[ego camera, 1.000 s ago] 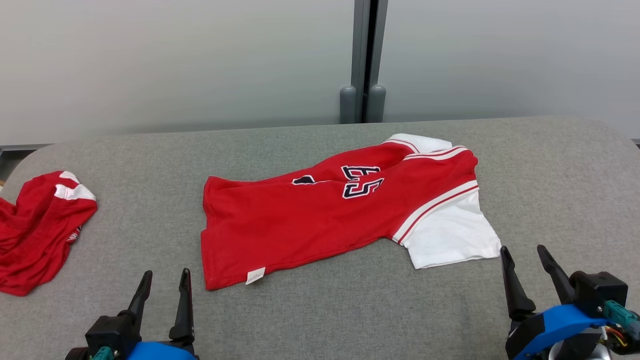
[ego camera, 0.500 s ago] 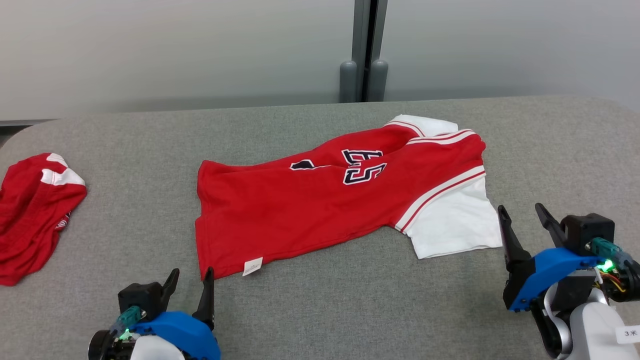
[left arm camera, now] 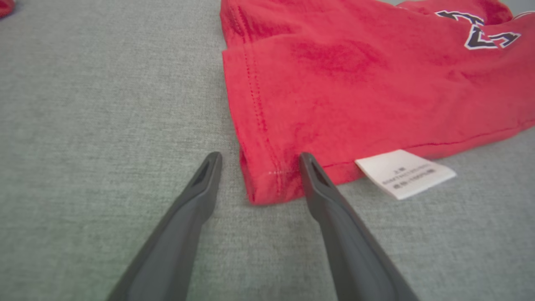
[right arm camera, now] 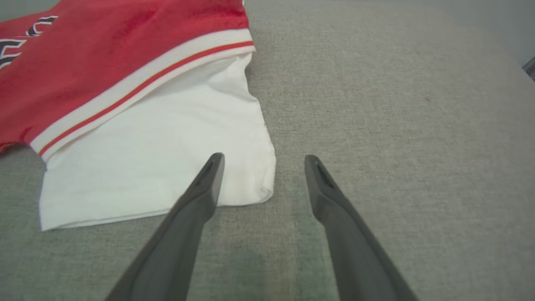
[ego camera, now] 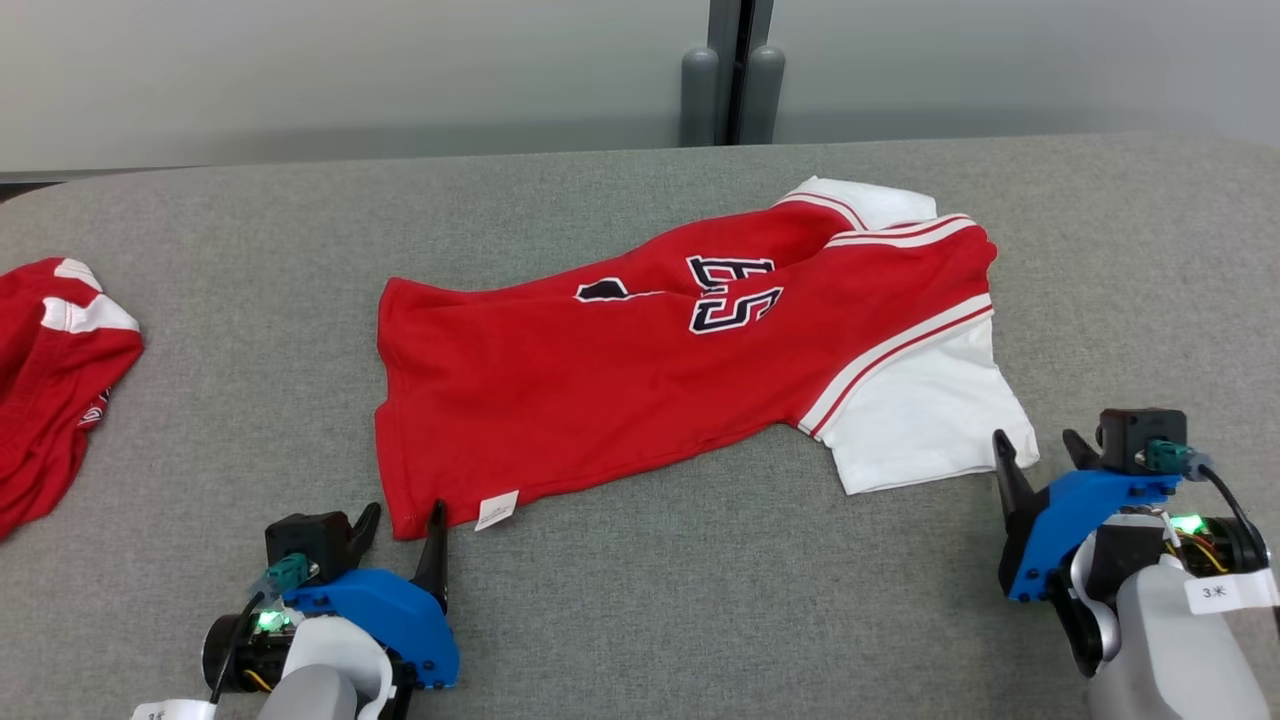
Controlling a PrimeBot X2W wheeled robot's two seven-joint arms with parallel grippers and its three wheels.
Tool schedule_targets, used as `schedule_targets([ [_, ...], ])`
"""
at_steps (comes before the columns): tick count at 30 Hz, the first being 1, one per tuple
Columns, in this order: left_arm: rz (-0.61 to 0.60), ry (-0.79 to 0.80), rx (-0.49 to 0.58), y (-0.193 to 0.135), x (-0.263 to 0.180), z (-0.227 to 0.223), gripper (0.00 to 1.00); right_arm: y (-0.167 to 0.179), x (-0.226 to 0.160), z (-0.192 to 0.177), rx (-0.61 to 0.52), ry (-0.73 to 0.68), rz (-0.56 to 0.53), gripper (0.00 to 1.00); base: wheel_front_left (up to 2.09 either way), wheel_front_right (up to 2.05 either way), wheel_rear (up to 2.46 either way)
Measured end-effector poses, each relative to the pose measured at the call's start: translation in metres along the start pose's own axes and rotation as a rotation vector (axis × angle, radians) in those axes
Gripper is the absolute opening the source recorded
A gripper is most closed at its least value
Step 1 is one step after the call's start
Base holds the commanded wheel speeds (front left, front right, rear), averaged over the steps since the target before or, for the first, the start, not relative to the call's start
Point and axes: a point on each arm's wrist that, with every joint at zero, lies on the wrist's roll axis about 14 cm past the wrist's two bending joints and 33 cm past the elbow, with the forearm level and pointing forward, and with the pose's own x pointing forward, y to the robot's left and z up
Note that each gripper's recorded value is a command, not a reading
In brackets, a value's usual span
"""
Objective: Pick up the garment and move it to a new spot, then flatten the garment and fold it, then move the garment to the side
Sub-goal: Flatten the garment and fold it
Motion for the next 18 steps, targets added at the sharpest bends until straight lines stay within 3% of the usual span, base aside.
schedule_targets([
  [5,0.005,0.016,-0.005,0.001,0.006,-0.004,1.0,0.002,0.008,-0.022,-0.01,0.097,0.001,1.0,0.0,0.0,0.0],
  [11,0.011,0.027,-0.013,0.002,0.01,-0.006,1.0,0.007,0.017,-0.025,-0.008,0.115,0.013,1.0,0.0,0.0,0.0],
  [12,0.013,0.032,-0.015,0.003,0.011,-0.006,0.77,0.008,0.018,-0.025,-0.011,0.118,0.015,0.94,0.0,0.0,0.0],
  [13,0.014,0.034,-0.016,0.003,0.012,-0.006,0.55,0.009,0.019,-0.025,-0.012,0.121,0.018,0.66,0.0,0.0,0.0],
  [14,0.014,0.034,-0.016,0.003,0.012,-0.006,0.33,0.009,0.019,-0.025,-0.012,0.121,0.018,0.19,0.0,0.0,0.0],
  [15,0.016,0.038,-0.024,0.004,0.012,-0.007,0.0,0.012,0.02,-0.025,-0.018,0.123,0.026,0.0,0.0,0.0,0.0],
  [18,0.007,0.036,-0.035,0.001,0.01,-0.007,0.0,0.016,0.019,-0.023,-0.015,0.111,0.038,0.0,0.0,0.0,0.0],
])
